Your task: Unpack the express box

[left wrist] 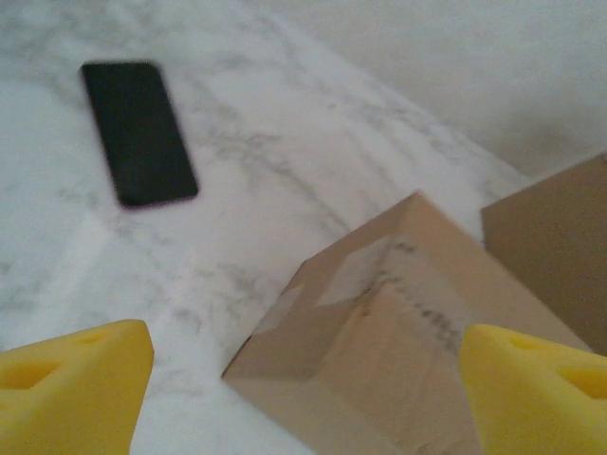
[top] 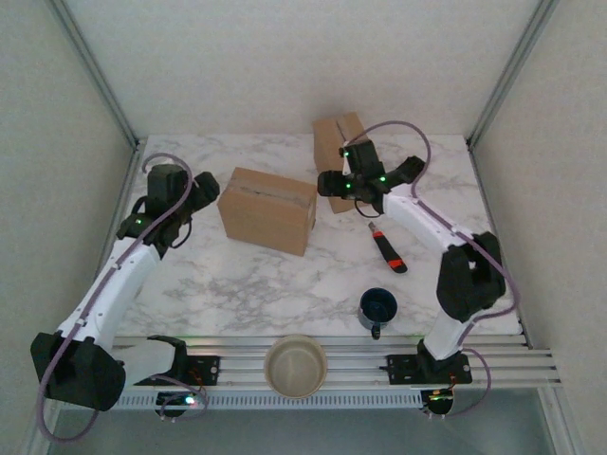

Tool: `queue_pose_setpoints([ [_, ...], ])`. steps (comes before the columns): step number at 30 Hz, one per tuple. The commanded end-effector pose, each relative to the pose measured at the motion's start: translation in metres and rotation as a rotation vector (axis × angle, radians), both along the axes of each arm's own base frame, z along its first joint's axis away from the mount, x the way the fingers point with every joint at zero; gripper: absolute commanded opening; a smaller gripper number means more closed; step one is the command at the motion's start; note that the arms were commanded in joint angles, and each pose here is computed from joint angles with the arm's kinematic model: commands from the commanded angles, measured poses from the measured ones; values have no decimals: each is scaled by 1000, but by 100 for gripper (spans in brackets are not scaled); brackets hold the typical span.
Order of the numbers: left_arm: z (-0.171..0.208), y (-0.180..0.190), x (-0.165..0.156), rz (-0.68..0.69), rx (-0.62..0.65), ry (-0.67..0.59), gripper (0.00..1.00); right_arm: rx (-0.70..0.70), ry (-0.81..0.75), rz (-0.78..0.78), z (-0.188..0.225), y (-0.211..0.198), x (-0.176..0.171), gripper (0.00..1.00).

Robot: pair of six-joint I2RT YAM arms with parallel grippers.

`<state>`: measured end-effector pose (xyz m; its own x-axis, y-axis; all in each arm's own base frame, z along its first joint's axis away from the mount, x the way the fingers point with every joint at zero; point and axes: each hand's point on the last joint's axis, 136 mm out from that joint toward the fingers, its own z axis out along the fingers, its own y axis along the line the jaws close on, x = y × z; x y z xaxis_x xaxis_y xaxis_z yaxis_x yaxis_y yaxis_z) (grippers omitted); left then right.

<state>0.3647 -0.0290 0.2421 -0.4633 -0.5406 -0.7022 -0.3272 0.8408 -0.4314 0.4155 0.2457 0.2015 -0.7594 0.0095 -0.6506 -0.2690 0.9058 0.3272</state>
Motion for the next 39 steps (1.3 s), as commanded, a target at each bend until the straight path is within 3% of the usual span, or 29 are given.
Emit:
queue_pose_setpoints([
  [1,-18,19,-21,114,-25,58,81,109,5,156,46,24,-35,71],
  [6,-56,7,-24,76,-76,144,76,155,5,306,63,54,-36,76],
  [16,-101,8,-19,82,-87,200,75,147,25,540,19,112,11,83],
  [22,-121,11,-9,94,-71,221,75,224,103,611,2,131,10,82],
  [27,-101,24,-2,141,-75,133,77,271,137,612,-3,132,-4,77],
  [33,-55,26,4,117,-107,-13,88,277,172,584,-21,125,-18,72],
  [39,-35,-4,29,-55,-161,-117,95,276,198,566,-36,122,-26,71],
])
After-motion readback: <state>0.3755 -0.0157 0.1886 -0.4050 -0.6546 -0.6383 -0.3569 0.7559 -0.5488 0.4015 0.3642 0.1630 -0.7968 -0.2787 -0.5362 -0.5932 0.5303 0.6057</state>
